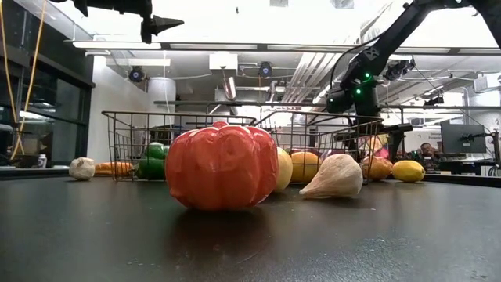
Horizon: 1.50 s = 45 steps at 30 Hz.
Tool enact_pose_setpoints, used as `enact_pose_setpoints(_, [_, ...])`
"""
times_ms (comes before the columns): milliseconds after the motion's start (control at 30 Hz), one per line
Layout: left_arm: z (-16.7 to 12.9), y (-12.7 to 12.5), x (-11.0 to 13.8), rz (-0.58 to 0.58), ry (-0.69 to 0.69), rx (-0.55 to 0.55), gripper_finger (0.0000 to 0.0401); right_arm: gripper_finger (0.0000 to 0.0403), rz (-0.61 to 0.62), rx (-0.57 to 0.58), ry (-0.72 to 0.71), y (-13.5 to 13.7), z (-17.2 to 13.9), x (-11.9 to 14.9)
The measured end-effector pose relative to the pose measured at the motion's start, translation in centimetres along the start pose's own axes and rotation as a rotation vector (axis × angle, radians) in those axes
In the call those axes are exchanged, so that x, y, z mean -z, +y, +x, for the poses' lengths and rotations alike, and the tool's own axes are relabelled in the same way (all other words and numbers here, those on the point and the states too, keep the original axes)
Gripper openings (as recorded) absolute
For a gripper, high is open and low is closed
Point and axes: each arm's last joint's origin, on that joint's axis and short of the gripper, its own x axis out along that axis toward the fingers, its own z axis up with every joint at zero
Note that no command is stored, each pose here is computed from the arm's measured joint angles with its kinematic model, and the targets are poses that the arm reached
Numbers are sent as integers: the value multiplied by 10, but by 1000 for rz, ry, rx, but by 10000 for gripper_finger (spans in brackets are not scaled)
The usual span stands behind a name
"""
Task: Sort produce into baskets
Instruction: Put the yellow potato into the left wire basket
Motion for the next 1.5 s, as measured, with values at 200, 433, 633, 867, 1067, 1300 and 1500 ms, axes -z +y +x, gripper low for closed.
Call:
enact_pose_setpoints(200, [0, 0, 0, 0, 0, 0, 298, 348, 36, 11, 12, -1, 0, 1])
enact_pose_setpoints(433, [0, 0, 0, -1, 0, 0, 298, 327, 128, 14, 22, 2, -1, 6])
enact_pose_setpoints(633, [0, 0, 0, 0, -1, 0, 298, 326, 171, 26, -40, 4, -1, 4])
enact_pose_setpoints(867, [0, 0, 0, -2, 0, 0, 298, 326, 149, -1, -96, -1, -10, -8])
enact_pose_setpoints(1067, [0, 0, 0, 1, 0, 0, 298, 326, 132, -34, -156, -2, -35, -15])
enact_pose_setpoints(1300, [0, 0, 0, 1, 0, 0, 298, 326, 53, 19, -146, -9, -42, -11])
enact_pose_setpoints(1500, [0, 0, 0, 22, 0, 0, 298, 326, 27, -9, -221, -16, -62, -9])
